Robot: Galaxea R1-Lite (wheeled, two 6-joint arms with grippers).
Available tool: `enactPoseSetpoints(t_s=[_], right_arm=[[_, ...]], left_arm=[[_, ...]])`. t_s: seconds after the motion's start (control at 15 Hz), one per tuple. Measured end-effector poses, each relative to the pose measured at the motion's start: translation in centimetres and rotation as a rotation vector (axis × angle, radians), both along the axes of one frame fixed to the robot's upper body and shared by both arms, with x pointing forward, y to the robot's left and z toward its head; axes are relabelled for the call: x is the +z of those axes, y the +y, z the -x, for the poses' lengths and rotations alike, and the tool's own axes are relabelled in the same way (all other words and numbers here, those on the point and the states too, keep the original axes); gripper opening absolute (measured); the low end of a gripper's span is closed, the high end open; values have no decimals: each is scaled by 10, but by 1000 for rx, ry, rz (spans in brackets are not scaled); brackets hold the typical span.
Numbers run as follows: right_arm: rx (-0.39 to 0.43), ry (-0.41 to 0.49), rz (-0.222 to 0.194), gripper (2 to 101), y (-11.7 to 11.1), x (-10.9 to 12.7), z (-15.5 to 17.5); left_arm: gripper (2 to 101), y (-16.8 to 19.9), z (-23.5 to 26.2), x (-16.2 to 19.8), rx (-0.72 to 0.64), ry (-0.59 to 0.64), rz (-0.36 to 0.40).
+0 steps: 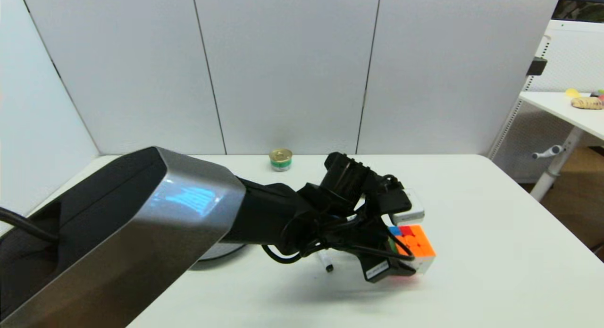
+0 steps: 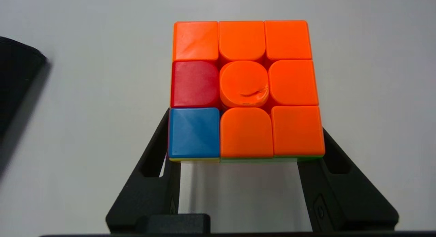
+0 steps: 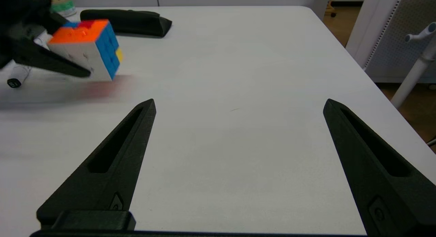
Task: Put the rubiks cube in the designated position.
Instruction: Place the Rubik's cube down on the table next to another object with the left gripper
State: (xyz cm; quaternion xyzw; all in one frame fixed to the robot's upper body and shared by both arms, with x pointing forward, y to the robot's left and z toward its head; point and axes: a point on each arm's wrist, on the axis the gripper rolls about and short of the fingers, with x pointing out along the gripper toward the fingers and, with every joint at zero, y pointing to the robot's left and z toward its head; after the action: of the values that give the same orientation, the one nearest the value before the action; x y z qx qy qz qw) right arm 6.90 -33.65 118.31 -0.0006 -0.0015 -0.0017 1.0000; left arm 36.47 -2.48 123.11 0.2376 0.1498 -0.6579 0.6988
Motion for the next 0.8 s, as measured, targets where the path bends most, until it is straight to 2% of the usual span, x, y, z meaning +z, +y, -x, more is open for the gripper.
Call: enactPoseSetpoints(t_s=[0.2,0.4,0.53,0.8], right_arm=[[0,0,0,973,0,0,0],[0,0,0,973,0,0,0],[0,0,0,973,0,0,0],[0,1,0,973,0,0,0]], left_arm=[[556,22,-16,32,61,-31,37],[555,63,-49,64,178,-80,79],[555,101,-75,79,282,-114,100],[555,191,-122,88,536,-139,84]])
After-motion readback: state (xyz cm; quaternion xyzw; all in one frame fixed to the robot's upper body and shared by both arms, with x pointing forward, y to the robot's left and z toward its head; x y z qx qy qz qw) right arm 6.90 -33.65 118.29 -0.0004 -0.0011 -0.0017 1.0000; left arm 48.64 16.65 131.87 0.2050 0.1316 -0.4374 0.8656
